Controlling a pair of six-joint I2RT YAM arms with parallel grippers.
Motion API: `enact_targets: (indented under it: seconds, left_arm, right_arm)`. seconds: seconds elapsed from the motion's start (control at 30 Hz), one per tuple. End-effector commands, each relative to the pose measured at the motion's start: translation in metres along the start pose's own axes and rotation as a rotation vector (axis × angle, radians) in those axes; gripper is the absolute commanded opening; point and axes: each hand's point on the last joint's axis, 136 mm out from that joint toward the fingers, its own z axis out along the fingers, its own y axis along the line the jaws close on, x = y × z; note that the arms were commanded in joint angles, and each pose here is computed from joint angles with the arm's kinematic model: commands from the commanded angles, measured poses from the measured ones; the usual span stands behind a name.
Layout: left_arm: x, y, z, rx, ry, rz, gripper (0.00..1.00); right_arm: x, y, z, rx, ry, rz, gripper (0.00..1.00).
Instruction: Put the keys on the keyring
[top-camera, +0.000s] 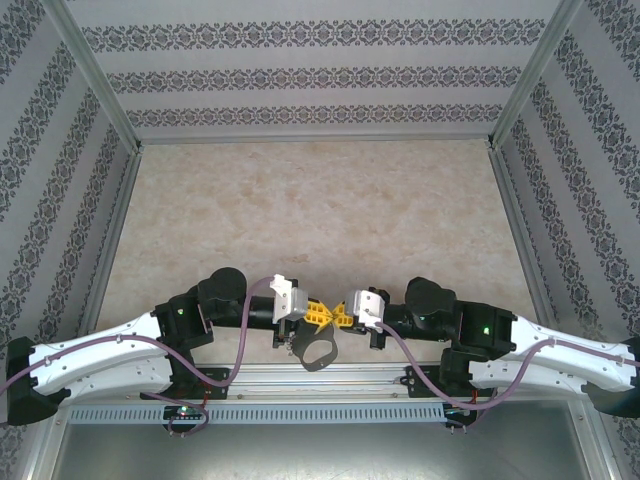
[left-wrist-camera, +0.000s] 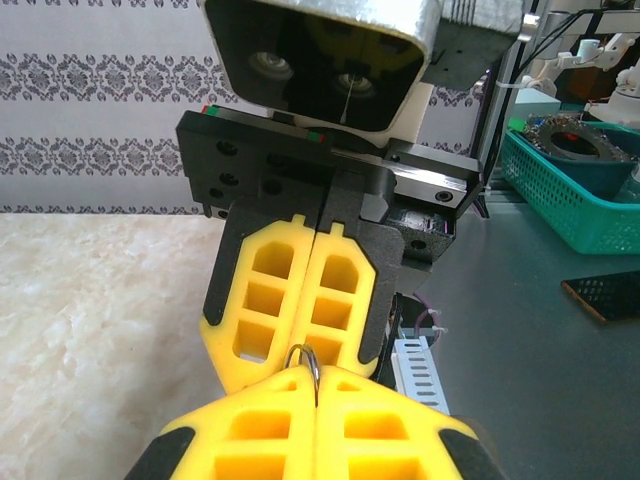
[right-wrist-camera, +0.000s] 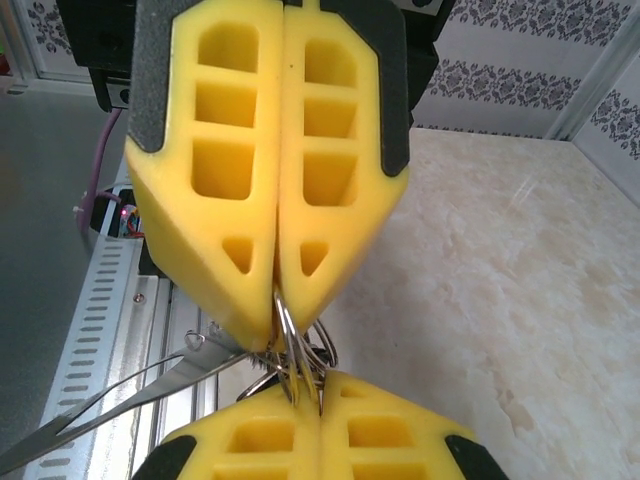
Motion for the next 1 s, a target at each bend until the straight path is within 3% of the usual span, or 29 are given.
enact_targets:
  seconds: [0.0, 0.4, 0.97]
  left_arm:
    - [-0.032, -0.002, -0.009, -0.011, -0.104, 0.067, 0.0]
    - [-0.029, 0.0, -0.01, -0.027, -0.11, 0.066, 0.0]
    - [-0.026, -0.002, -0.008, -0.013, -0.114, 0.065, 0.0]
  right_arm:
    - [-0.012, -0.005, -0.009, 0.031, -0.055, -0.002, 0.13]
    - [-0.015, -0.002, -0.02, 0.025, -0.11, -0.008, 0.31]
    - [-0.026, 0.006, -0.016, -0.018, -0.169, -0.018, 0.32]
